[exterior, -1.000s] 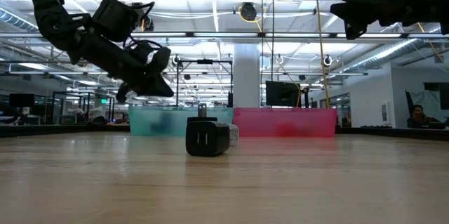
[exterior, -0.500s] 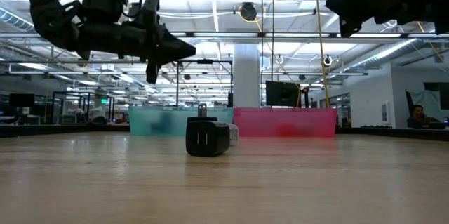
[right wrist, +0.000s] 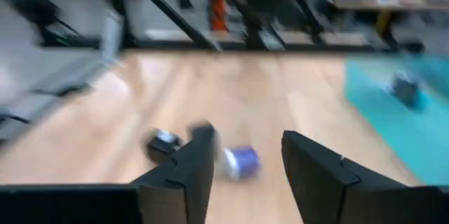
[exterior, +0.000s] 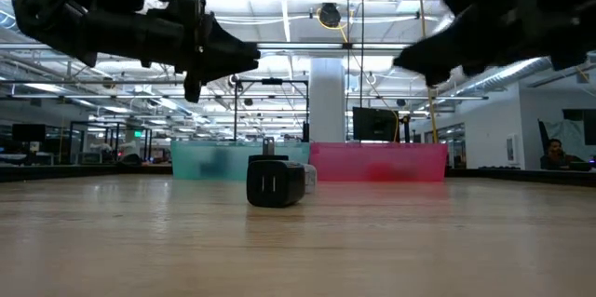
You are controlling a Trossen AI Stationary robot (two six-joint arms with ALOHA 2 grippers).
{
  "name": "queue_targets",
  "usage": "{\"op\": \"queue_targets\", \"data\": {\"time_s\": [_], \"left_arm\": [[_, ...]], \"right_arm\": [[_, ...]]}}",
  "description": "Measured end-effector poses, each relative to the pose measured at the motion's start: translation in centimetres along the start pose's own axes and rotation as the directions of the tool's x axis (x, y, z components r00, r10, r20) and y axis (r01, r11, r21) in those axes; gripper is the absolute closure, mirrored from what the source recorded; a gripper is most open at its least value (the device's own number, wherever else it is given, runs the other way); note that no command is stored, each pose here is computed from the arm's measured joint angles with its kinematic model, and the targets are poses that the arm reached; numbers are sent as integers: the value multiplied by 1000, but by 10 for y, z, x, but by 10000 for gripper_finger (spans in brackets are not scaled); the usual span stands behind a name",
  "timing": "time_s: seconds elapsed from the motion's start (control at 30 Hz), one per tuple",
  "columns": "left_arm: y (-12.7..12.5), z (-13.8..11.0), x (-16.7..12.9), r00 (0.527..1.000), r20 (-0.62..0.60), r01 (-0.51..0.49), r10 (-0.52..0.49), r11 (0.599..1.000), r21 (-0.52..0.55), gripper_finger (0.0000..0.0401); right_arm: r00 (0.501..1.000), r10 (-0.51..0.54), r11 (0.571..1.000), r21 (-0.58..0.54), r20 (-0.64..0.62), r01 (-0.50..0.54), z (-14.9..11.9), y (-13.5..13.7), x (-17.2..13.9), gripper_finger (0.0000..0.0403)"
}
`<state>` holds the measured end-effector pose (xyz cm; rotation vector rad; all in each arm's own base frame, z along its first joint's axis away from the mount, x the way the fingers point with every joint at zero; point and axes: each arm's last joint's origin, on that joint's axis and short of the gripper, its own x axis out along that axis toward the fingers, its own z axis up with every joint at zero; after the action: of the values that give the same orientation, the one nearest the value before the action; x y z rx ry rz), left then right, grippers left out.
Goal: Sort charging adapters and watches
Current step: Put the dark blue charging adapter in the red bin
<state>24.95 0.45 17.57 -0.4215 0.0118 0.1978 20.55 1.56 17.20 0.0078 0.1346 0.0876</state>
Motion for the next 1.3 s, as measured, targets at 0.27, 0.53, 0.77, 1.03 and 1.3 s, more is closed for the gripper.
{"op": "queue_targets", "data": {"time_s": [0.27,0.53,0.77,1.03,1.3], "left_arm": [[-12,-11,-4,999,-50,-1,3,999,37,180],[-14,-12,-4,999,-53,9,-3,995,96,121],[-14,-12,-4,998,-62,6,0,995,99,121],[-13,-13,-4,998,-62,-7,14,994,107,124],[-13,-13,-4,998,-60,-13,19,995,101,123]], "right_arm": [[978,-17,992,120,-206,42,-15,-14,59,153],[952,25,1000,11,-305,-23,-35,-14,107,105],[929,25,999,-25,-369,-37,-56,-15,121,111],[945,22,995,-88,-327,-54,-54,-15,124,112],[935,22,969,-222,-354,-108,-50,-16,130,112]]}}
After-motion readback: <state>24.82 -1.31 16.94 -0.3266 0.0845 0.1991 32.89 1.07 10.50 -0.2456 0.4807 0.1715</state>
